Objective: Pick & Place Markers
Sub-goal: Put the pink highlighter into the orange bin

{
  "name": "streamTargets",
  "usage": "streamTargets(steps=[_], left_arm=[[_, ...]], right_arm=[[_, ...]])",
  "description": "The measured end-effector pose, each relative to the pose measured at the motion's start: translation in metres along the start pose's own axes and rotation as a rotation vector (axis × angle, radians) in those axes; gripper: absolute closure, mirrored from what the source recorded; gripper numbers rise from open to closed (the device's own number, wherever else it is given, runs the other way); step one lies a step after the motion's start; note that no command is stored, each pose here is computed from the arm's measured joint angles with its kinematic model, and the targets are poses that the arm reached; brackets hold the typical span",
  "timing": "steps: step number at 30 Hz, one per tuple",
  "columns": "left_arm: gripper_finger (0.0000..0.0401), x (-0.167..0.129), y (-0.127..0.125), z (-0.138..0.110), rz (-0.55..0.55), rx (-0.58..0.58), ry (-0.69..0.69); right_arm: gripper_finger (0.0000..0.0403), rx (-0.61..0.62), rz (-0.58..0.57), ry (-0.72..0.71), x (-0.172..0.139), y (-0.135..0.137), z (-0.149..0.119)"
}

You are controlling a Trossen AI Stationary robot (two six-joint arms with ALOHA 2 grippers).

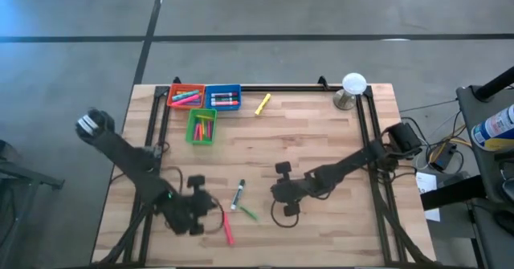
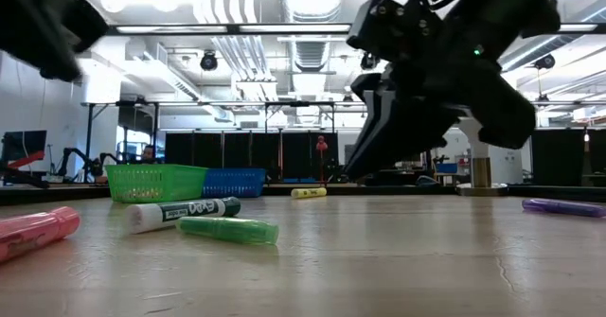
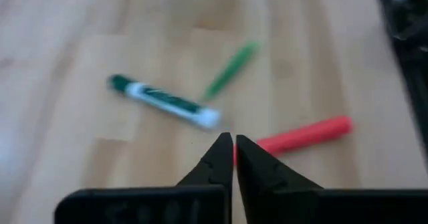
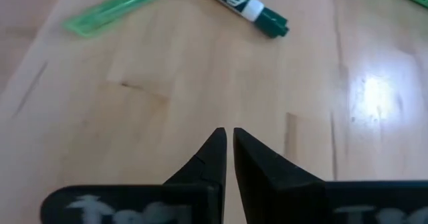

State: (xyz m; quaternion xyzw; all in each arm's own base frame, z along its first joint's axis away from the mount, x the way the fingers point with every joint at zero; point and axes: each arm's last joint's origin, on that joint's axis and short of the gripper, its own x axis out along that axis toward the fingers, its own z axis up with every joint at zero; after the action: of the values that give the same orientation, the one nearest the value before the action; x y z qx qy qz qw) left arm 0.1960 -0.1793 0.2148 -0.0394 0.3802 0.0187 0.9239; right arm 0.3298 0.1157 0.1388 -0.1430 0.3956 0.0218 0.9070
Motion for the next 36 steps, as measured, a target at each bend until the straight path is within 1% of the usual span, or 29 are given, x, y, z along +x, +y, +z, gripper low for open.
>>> streamTargets(steps=[3, 8, 11, 15, 19, 22, 25, 33, 36], left_arm=[[0.0366, 0.012, -0.028, 0.006, -0.012, 0.043, 0.023], [0.0326, 0.040, -0.063, 0.019, -0.015, 0.151, 0.098], [0.0310, 0.054, -0.080, 0.024, -0.032, 0.238, 0.149], [0.0302, 0.068, -0.096, 0.030, -0.065, 0.311, 0.211], [0.0302, 0.081, -0.104, 0.030, -0.086, 0.386, 0.273], [0.0302, 0.088, -0.104, 0.027, -0.109, 0.430, 0.309], [0.0302, 0.094, -0.101, 0.025, -0.105, 0.463, 0.327], [0.0302, 0.097, -0.096, 0.027, -0.114, 0.497, 0.344], [0.0302, 0.095, -0.092, 0.024, -0.097, 0.523, 0.379]], right_arm=[[0.0381, -0.004, 0.009, 0.001, -0.001, 0.005, -0.001], [0.0381, -0.011, 0.015, -0.001, -0.002, 0.008, -0.002], [0.0381, -0.011, 0.016, -0.002, -0.002, 0.008, -0.002], [0.0381, -0.014, 0.017, 0.000, -0.003, 0.009, -0.002], [0.0381, -0.015, 0.018, -0.001, -0.003, 0.009, -0.002], [0.0381, -0.015, 0.018, -0.001, -0.003, 0.009, -0.002], [0.0381, -0.015, 0.019, -0.001, -0.003, 0.009, -0.002], [0.0381, -0.016, 0.019, 0.001, -0.003, 0.009, -0.003], [0.0381, -0.016, 0.019, 0.001, -0.003, 0.009, -0.003]])
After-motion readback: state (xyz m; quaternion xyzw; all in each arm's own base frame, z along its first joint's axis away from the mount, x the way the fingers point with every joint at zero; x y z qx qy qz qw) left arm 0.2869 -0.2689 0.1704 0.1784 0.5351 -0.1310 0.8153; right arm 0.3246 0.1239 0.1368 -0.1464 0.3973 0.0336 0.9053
